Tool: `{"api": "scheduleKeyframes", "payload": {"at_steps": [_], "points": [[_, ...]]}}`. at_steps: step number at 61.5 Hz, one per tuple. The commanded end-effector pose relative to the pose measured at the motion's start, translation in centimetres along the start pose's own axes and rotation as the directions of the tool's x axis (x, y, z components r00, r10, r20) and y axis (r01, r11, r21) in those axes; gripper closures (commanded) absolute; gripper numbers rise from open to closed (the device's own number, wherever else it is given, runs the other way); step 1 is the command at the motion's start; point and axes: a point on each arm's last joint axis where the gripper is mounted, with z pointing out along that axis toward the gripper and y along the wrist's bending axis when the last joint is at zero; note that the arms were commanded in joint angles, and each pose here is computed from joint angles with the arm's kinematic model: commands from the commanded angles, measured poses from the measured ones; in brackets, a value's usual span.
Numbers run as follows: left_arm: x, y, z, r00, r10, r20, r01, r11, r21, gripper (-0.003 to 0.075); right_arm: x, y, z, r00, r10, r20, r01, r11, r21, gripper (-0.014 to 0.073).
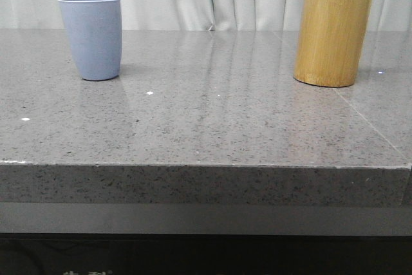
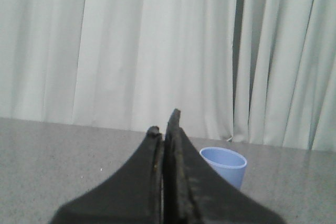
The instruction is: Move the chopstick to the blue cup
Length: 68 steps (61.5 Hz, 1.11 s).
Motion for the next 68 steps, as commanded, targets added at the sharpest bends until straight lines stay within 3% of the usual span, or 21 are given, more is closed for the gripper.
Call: {"api": "scheduleKeyframes", "payload": {"at_steps": [1,7,18,33,52,59,65,68], "points": [[-3.5,-0.3,0.5,0.999,0.007,0.036,-0.007,1.0,0.003,0.0739,-4.2,0.4,0.1,0.999,-0.023,0.046,0.023,1.0,-0.003,0.0662],[-6.0,-0.6,1.2,1.0,0.008,-0.002,-0.008,1.0,0.007,0.0739,-6.7,0.6,0.8,0.999,-0.04,-0.01,0.04,0.999,0.0,0.0662],[-7.5,-0.8,4.4,0.98,0.008,-0.198,-0.007,1.0,0.007,0.0739,-9.1,0.8,3.8,0.978,-0.05,-0.202,0.052,0.999,0.004,0.0662],[-5.8,-0.6,8.1,0.94,0.0,-0.34,-0.002,1.0,-0.005,0.0739,-6.8,0.5,7.9,0.891,-0.038,-0.452,0.047,0.999,0.01,0.0662],[-3.4,-0.3,11.2,0.879,0.001,-0.477,-0.009,1.0,-0.014,0.0737,-4.2,0.1,11.2,0.783,-0.037,-0.621,0.054,0.999,0.008,0.0645],[-2.7,-0.2,12.1,0.864,0.038,-0.502,-0.042,0.999,0.002,0.0654,-3.7,0.3,11.7,0.764,-0.048,-0.643,0.049,0.999,-0.016,0.05],[-2.3,-0.2,12.8,0.86,0.043,-0.508,-0.049,0.999,0.003,0.0459,-3.7,0.6,11.8,0.765,-0.054,-0.642,0.032,0.998,-0.046,0.0258],[-2.2,-0.2,13.3,0.858,0.043,-0.511,-0.048,0.999,0.004,0.0314,-3.7,0.7,11.8,0.767,-0.052,-0.64,0.022,0.998,-0.055,0.014]]}}
